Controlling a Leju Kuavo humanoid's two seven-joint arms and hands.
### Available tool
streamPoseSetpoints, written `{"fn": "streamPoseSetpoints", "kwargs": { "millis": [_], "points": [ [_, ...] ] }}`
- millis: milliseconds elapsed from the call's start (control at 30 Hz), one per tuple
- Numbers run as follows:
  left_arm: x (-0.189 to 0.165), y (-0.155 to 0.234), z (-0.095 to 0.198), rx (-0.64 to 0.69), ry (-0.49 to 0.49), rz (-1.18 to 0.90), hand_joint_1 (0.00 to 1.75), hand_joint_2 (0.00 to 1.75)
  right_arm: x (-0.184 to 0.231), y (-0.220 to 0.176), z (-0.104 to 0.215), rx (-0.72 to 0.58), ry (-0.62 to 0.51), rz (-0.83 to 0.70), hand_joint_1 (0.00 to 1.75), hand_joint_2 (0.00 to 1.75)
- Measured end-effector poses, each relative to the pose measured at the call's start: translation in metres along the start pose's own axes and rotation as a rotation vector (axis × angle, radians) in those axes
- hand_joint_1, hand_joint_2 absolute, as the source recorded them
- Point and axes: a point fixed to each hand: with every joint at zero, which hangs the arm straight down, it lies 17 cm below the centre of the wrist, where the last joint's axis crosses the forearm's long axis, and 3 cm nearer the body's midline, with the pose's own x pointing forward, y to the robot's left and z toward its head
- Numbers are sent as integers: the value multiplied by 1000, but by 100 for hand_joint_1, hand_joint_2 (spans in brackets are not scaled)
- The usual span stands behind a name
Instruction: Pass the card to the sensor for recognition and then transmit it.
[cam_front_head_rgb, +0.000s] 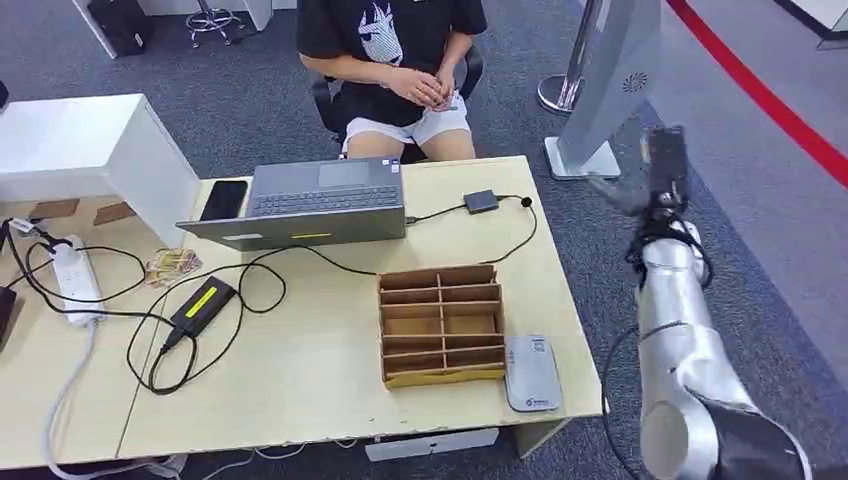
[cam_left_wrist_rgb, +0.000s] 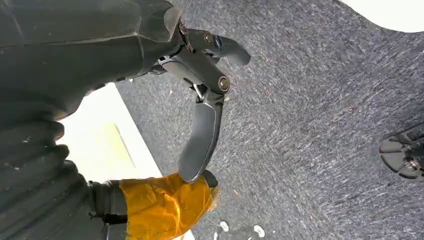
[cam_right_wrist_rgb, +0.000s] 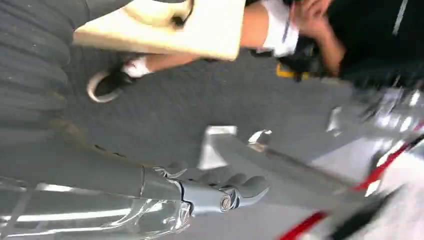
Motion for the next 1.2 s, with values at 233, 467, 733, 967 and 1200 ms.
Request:
{"fn": "streamPoseSetpoints", "kwargs": {
  "millis": [233, 467, 733, 967, 1200],
  "points": [
    [-3, -1, 0, 2, 9, 22, 0, 175, -189, -115, 120, -228, 270, -435, 0, 175],
    [-9, -4, 0, 6, 34, 64, 0, 175, -324, -147, 292, -475, 568, -660, 0, 175],
    [-7, -12, 1, -2, 48, 123, 0, 175, -409, -92, 454, -591, 1034, -659, 0, 175],
    [-6, -16, 1, -10, 48, 103, 0, 175, -430, -41, 519, -337, 1369, -333, 0, 175],
    [-3, -15, 1, -18, 37, 100, 0, 175, -429, -15, 519, 159, 1318, 211, 155, 175]
  ]
}}
